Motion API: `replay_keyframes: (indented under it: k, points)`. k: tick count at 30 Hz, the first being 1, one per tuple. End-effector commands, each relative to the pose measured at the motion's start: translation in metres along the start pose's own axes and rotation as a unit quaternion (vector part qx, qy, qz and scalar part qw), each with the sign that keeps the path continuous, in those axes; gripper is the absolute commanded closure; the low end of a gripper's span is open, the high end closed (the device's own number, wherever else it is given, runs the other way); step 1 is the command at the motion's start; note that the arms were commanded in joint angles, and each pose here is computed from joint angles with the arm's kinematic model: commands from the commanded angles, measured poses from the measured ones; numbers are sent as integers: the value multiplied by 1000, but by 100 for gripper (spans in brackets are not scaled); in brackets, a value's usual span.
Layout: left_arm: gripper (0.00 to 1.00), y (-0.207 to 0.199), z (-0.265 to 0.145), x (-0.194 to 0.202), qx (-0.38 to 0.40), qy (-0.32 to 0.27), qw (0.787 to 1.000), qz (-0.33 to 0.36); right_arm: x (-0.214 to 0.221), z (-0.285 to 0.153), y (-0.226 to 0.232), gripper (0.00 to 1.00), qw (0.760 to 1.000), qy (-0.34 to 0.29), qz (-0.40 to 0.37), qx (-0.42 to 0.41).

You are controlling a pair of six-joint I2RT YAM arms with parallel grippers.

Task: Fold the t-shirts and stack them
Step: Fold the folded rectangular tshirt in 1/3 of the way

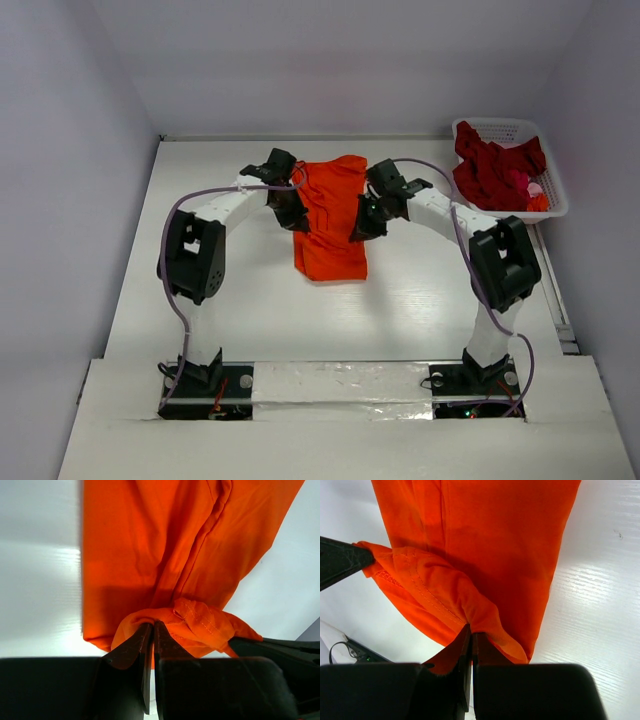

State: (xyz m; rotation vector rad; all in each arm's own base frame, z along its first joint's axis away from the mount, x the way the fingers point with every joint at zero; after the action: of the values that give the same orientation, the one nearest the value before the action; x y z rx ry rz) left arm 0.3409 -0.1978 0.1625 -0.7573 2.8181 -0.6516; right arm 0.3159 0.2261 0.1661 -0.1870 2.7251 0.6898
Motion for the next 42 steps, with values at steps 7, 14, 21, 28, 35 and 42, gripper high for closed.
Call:
replay_keyframes:
  k: [7,14,21,28,35,42]
  points:
    - [100,-12,0,-15,8,-7,1000,13,-20,2,2,100,1000,-19,-17,-10]
    - [91,-5,9,-18,1,-6,1000,9,-29,11,-8,90,1000,-20,-15,2]
    - [49,-8,3,-33,1,-41,999,5,-53,14,-19,48,999,-38,-19,32]
    - [45,-26,-42,-54,46,-109,993,20,-80,-22,-19,44,993,-89,-35,69]
    - [100,-18,-55,-24,46,-84,994,45,-64,-58,-5,86,993,-108,-33,30]
    - [100,-8,-39,19,35,-43,996,72,-26,-51,5,100,995,-75,-56,22]
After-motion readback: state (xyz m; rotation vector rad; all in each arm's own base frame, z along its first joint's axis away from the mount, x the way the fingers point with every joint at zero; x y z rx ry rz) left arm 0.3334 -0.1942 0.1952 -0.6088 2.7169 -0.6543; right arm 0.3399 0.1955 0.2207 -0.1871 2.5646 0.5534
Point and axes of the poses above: each gripper's point midway between its finger pads, its own z axis out along the fingers, its own y axis along the line the jaws close on, x = y × z, the point moved 9 cm from there along -z, back along the fingers, and after that the axes turned 10 degrees about -z, right-handed, at the moved point
